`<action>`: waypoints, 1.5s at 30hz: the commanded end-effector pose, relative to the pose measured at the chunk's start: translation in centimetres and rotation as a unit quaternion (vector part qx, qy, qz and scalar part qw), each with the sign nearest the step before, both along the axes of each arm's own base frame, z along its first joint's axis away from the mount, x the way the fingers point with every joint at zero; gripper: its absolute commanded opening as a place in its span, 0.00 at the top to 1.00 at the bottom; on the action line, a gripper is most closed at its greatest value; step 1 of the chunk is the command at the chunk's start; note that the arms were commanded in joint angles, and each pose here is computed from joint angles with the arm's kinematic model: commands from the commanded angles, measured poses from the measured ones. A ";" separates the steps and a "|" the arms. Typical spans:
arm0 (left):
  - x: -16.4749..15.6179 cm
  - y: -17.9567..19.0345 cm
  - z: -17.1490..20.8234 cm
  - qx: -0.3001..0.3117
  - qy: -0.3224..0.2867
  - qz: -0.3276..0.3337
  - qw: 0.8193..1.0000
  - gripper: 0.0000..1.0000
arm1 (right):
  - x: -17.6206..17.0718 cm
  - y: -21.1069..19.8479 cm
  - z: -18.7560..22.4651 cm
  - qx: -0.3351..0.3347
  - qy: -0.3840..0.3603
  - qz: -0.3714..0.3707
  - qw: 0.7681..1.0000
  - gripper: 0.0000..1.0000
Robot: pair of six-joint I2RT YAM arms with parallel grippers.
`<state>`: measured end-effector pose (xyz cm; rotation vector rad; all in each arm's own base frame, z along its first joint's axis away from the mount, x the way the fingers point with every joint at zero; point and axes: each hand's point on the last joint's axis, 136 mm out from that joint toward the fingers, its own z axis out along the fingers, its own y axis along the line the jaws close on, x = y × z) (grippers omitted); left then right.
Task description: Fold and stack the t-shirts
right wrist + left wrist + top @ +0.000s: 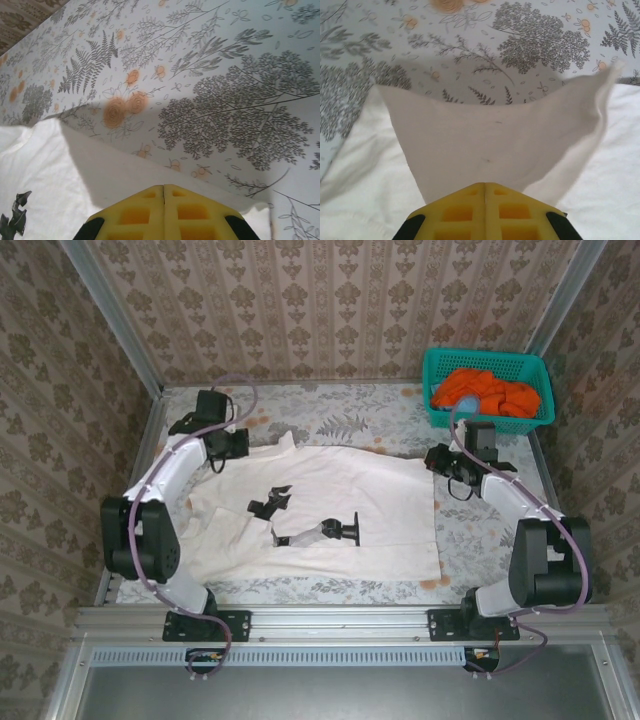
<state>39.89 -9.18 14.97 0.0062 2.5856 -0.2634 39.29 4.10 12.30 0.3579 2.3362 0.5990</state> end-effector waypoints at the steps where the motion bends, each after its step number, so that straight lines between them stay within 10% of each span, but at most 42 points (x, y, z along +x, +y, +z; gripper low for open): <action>1: -0.7 2.0 0.7 -0.018 -0.020 0.071 0.997 1.00 | -0.8 -0.1 0.1 -0.011 -0.005 0.022 1.000 1.00; 19: -8.9 6.5 -1.9 -0.148 0.063 0.269 0.950 1.00 | -2.1 -1.1 -1.2 -0.017 0.005 0.024 1.000 1.00; 35: -10.2 6.2 -2.7 -0.184 0.140 0.291 0.928 1.00 | -3.6 -1.5 -3.5 -0.023 0.053 0.013 0.998 1.00; 45: -10.1 14.6 -0.6 -0.077 0.091 0.421 0.899 0.60 | -5.4 -7.2 -4.9 0.015 0.100 -0.167 0.981 0.68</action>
